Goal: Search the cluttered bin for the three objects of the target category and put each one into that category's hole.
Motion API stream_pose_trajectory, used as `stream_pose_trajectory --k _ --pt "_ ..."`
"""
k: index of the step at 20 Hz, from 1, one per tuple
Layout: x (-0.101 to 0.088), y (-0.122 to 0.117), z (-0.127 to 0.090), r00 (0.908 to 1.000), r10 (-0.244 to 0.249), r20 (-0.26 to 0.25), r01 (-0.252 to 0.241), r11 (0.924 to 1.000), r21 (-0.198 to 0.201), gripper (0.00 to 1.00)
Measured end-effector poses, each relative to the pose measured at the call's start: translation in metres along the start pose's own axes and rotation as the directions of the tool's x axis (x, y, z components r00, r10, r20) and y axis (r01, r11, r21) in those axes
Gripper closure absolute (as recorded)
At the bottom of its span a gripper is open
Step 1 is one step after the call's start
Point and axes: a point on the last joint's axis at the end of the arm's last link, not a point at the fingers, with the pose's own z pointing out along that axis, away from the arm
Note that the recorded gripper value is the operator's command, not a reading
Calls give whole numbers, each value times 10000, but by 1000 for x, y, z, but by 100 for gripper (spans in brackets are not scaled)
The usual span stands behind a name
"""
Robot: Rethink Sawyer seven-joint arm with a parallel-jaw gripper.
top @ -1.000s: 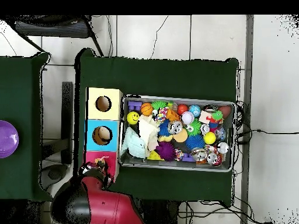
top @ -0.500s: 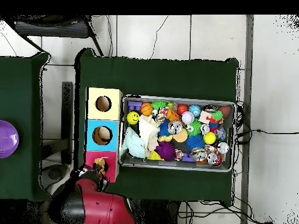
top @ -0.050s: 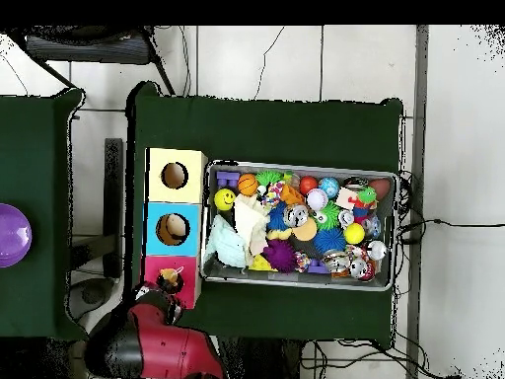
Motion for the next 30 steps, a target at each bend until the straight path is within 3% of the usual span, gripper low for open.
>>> stream_pose_trajectory --k 6,7,11,19,25,30 --pt "12 -5 34 9998 -147 154 145 9998 122 100" --pt "11 -5 44 9993 -127 363 125 9999 46 100" --pt "9 -7 51 9987 -19 506 21 10000 -34 100" --pt "10 -6 38 9998 138 156 -138 9999 -13 100" --pt "10 3 9 9980 228 -581 -231 9997 -42 100" --pt "2 8 -10 9975 293 -644 -308 9993 -231 100"
